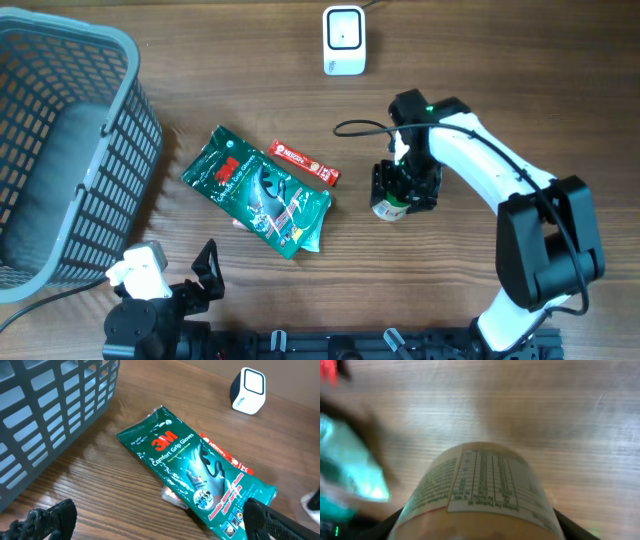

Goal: Scan the item barcode
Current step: 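Lift the jar and turn its label toward the scanner, then hold the jar label in front of the white scanner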

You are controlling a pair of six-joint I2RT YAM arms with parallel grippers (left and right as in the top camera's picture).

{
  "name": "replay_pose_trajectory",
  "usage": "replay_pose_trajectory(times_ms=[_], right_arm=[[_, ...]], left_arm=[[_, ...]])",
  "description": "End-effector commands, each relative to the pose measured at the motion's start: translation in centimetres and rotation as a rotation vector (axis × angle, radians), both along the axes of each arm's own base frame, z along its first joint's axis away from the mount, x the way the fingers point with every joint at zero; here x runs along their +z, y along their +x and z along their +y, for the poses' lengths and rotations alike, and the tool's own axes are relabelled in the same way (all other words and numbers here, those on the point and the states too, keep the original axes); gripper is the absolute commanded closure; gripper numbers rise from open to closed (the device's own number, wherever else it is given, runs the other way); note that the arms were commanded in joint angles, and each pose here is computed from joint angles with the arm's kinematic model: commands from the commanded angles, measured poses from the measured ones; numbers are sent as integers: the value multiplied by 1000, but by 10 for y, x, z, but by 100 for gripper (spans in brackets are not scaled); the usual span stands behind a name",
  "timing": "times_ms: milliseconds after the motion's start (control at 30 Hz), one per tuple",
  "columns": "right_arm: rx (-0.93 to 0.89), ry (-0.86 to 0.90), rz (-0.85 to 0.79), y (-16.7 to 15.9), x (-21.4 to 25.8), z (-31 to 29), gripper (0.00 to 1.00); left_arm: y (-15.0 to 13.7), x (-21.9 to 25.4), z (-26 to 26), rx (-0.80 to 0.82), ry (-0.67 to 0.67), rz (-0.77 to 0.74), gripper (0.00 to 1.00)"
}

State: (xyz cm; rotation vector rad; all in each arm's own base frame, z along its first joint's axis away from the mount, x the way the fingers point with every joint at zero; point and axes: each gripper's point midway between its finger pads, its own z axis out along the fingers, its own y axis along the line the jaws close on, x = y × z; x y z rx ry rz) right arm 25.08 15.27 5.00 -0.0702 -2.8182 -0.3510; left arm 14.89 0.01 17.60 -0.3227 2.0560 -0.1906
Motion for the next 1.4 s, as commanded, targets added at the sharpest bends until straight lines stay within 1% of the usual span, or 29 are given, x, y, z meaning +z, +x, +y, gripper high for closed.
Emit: replay_pose_trajectory(times_ms=[0,133,333,433,467,567,633,733,867,900,1000,1033,1067,1133,1200,1367], right_arm=[[162,192,24,-10,23,21,29],[251,363,58,-26,39,37,28],[259,363,84,-32,41,34,29],[259,362,83,-32,41,35,30],[258,362,83,-32,41,35,32],[248,361,68,-28,40,36,34],[226,355,34,-18,36,39,34],[222,359,-102,13,31,47,34],[186,241,-333,75,38,44,35],[195,201,-468,108,52,44,36],[187,115,-711,164,72,40,36],[177,89,-788,181,78,39,34],[155,29,-903,207,86,33,32],[108,-51,-1054,240,100,24,33],[62,-94,-1180,268,112,21,32],[28,-44,-1406,320,115,39,34]], left_arm=[[0,-1,2,1,19,-1,0],[0,-1,2,1,19,-1,0],[0,-1,2,1,19,-1,0],[0,-1,2,1,19,-1,0],[0,-1,2,1,19,-1,0],[0,-1,2,1,19,-1,0],[0,-1,2,1,19,-1,0],[0,-1,2,1,19,-1,0],[0,-1,2,1,19,-1,0],[0,-1,2,1,19,-1,0],[0,-1,2,1,19,-1,0],[0,-1,2,1,19,-1,0],[0,-1,2,1,19,-1,0],[0,-1,2,1,19,-1,0],[0,-1,2,1,19,-1,0],[0,-1,2,1,19,-1,0]])
